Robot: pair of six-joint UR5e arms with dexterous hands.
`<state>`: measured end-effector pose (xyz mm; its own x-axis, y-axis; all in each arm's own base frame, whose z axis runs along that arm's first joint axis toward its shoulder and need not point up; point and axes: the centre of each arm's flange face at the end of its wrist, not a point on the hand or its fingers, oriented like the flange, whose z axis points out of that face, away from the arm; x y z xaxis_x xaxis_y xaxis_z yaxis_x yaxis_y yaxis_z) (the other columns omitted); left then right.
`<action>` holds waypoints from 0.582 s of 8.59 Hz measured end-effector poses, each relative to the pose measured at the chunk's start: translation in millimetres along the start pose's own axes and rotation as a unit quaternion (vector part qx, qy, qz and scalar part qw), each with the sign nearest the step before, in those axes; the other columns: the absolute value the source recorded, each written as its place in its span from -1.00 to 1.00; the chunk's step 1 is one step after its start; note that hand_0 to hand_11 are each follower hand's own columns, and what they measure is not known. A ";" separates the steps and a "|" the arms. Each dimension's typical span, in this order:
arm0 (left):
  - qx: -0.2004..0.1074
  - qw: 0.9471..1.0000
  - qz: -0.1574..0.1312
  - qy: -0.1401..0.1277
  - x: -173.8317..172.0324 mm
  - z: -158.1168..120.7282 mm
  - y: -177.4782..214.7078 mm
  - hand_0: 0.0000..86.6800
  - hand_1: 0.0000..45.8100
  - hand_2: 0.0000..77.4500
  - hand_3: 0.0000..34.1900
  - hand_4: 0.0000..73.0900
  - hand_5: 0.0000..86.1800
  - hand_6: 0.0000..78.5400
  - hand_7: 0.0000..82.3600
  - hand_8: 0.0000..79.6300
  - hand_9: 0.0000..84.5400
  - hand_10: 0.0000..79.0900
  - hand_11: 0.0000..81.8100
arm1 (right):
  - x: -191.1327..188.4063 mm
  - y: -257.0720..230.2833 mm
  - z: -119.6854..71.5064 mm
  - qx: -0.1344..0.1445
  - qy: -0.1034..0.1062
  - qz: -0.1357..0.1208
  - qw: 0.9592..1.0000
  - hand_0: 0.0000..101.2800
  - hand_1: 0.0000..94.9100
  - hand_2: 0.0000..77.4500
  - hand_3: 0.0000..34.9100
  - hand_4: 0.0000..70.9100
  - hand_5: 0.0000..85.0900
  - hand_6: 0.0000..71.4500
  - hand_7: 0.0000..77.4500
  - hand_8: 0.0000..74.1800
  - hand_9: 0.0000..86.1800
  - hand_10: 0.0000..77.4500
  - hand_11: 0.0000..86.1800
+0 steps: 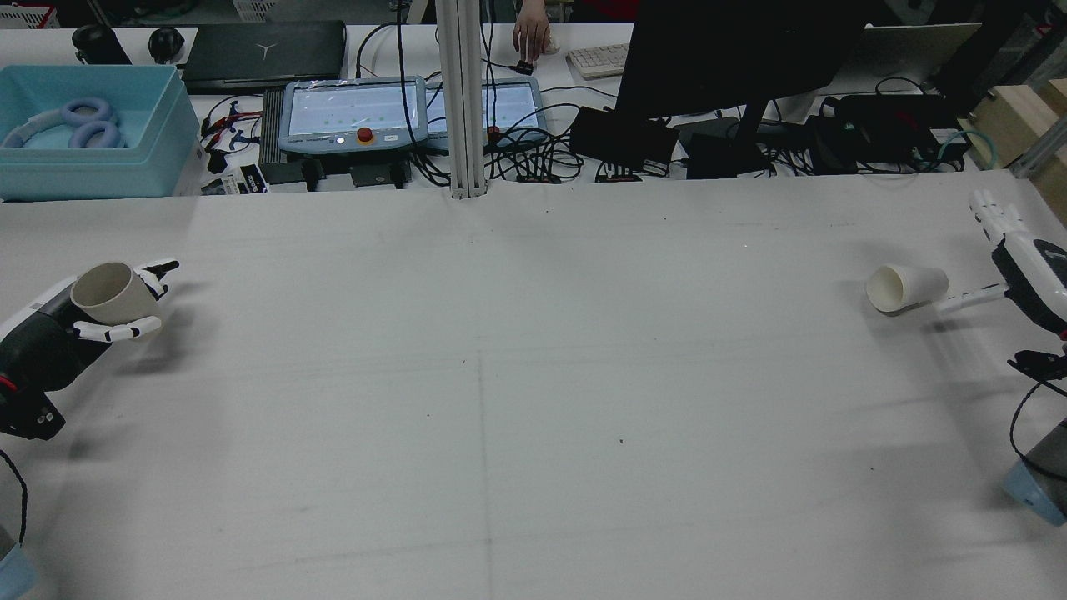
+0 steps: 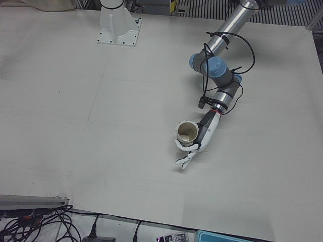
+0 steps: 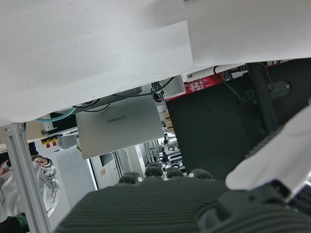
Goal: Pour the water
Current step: 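Open the right hand and withdraw it from the white paper cup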
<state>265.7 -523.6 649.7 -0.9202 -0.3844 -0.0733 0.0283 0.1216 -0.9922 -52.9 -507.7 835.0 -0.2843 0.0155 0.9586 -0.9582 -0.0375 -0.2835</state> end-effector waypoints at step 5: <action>0.024 0.999 0.017 0.029 38.2 -10.2 -47.3 0.33 -0.12 0.03 -0.70 0.37 -0.06 -0.60 -0.51 -0.81 -0.86 -0.86 -0.77 | 27.2 -36.0 -46.6 0.012 0.033 0.089 0.995 -0.94 -1.00 -1.00 -0.76 -1.00 -0.99 -0.98 -0.94 -0.78 -0.99 -0.99 -0.97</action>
<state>225.3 -534.7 694.9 -0.9394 -0.3271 -0.1030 0.0780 0.0886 -0.9930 -27.5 -459.4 870.1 -0.4511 0.0720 0.8896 -0.8920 -0.0685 -0.4468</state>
